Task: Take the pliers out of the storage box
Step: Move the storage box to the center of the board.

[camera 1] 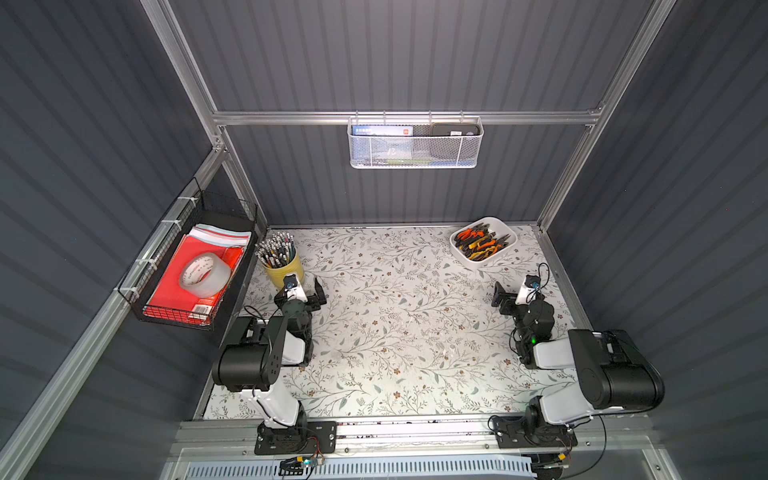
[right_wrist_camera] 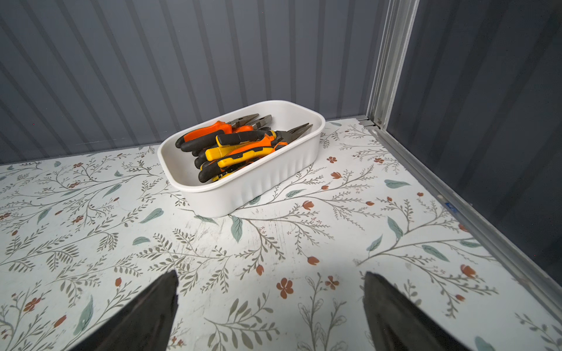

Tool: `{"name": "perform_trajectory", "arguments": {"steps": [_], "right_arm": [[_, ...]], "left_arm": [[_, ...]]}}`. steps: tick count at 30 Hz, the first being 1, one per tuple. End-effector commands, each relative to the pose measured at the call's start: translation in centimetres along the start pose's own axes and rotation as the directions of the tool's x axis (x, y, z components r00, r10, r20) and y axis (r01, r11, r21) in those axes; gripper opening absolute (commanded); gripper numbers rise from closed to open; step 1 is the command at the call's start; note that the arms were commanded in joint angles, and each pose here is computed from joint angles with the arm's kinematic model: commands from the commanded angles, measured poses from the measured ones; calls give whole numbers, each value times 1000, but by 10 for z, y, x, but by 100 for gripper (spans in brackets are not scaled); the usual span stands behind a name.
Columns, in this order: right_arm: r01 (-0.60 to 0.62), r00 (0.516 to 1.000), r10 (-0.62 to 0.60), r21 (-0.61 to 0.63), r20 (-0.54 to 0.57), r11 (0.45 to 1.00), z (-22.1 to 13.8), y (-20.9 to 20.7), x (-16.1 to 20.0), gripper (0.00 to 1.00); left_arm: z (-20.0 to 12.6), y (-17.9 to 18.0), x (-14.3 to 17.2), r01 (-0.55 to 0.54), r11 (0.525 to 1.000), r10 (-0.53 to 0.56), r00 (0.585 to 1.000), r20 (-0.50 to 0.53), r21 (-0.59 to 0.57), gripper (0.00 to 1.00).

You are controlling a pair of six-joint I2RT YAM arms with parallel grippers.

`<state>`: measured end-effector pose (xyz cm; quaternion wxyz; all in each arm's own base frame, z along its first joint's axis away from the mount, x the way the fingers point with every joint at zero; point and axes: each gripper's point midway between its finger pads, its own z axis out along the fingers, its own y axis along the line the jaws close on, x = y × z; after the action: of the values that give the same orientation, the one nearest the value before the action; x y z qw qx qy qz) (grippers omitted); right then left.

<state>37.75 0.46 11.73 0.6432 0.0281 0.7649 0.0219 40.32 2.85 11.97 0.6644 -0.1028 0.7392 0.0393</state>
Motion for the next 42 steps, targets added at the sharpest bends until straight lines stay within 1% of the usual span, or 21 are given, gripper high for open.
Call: {"name": "perform_trajectory", "arguments": {"steps": [1, 6, 8, 10, 11, 13, 14, 15, 16, 18, 20, 23, 24, 25, 28, 31, 33, 34, 36, 40, 42], "right_arm": [[5, 1000, -5, 7, 22, 1000, 1, -2, -8, 99], [-5, 999, 4, 29, 40, 1000, 0, -5, -12, 99], [-50, 994, 32, 176, 104, 983, -6, -26, -34, 99], [-126, 992, 118, 286, 46, 950, -5, -42, -49, 99], [-239, 971, 234, 348, 55, 907, -7, -53, -62, 99], [-495, 854, 505, 494, 125, 715, -16, -79, -63, 99], [-517, 835, 542, 472, 94, 715, -10, -77, -67, 99], [-507, 834, 551, 391, -3, 769, 1, -64, -71, 99], [-502, 830, 555, 354, -61, 789, 8, -56, -74, 99], [-497, 802, 576, 355, -159, 791, 21, -47, -74, 99], [-474, 761, 585, 376, -281, 796, 33, -38, -68, 99], [-437, 683, 548, 331, -484, 836, 46, -14, -67, 99], [-449, 661, 529, 284, -533, 847, 50, -3, -64, 95], [-470, 647, 529, 258, -549, 844, 53, 4, -66, 90], [-512, 591, 553, 256, -587, 820, 60, 12, -69, 87], [-549, 529, 563, 251, -635, 798, 71, 23, -65, 93], [-529, 481, 544, 267, -688, 805, 77, 28, -52, 95], [-512, 477, 523, 260, -706, 819, 79, 31, -48, 93], [-486, 456, 508, 273, -731, 830, 83, 35, -33, 79], [-523, 420, 496, 244, -760, 817, 92, 47, -16, 52], [-522, 411, 504, 258, -759, 813, 97, 48, -9, 52]], "left_arm": [[2, -4, -3, -17, 1000, 17, 1000, 7, 8, 99], [1, -4, -5, -17, 1000, 17, 1000, 12, 3, 99], [10, -12, -10, -50, 999, 50, 998, -37, 2, 99], [25, -21, -24, -57, 998, 55, 992, -110, -18, 99], [30, -24, -35, -29, 999, 24, 991, -131, -32, 99], [34, -30, -60, 33, 999, -36, 990, -133, -26, 99], [35, -30, -67, 60, 997, -66, 987, -145, -40, 99], [35, -30, -74, 85, 994, -95, 982, -162, -63, 99], [35, -29, -80, 101, 991, -114, 978, -177, -83, 99], [31, -31, -88, 98, 991, -117, 970, -213, -96, 99], [21, -43, -90, 82, 995, -91, 970, -224, -52, 99], [3, -68, -89, 49, 998, -40, 975, -219, 35, 99], [1, -76, -89, 54, 996, -38, 974, -222, 68, 99], [1, -82, -89, 63, 994, -40, 972, -230, 94, 99], [6, -91, -84, 80, 989, -45, 963, -265, 123, 99], [7, -97, -80, 92, 985, -47, 958, -283, 148, 99], [7, -100, -79, 94, 983, -44, 956, -291, 158, 99], [7, -101, -80, 96, 983, -46, 956, -288, 160, 99], [6, -105, -82, 117, 977, -62, 956, -286, 180, 99], [6, -109, -79, 125, 973, -62, 953, -296, 196, 99], [8, -112, -77, 124, 971, -58, 951, -303, 206, 98]]}}
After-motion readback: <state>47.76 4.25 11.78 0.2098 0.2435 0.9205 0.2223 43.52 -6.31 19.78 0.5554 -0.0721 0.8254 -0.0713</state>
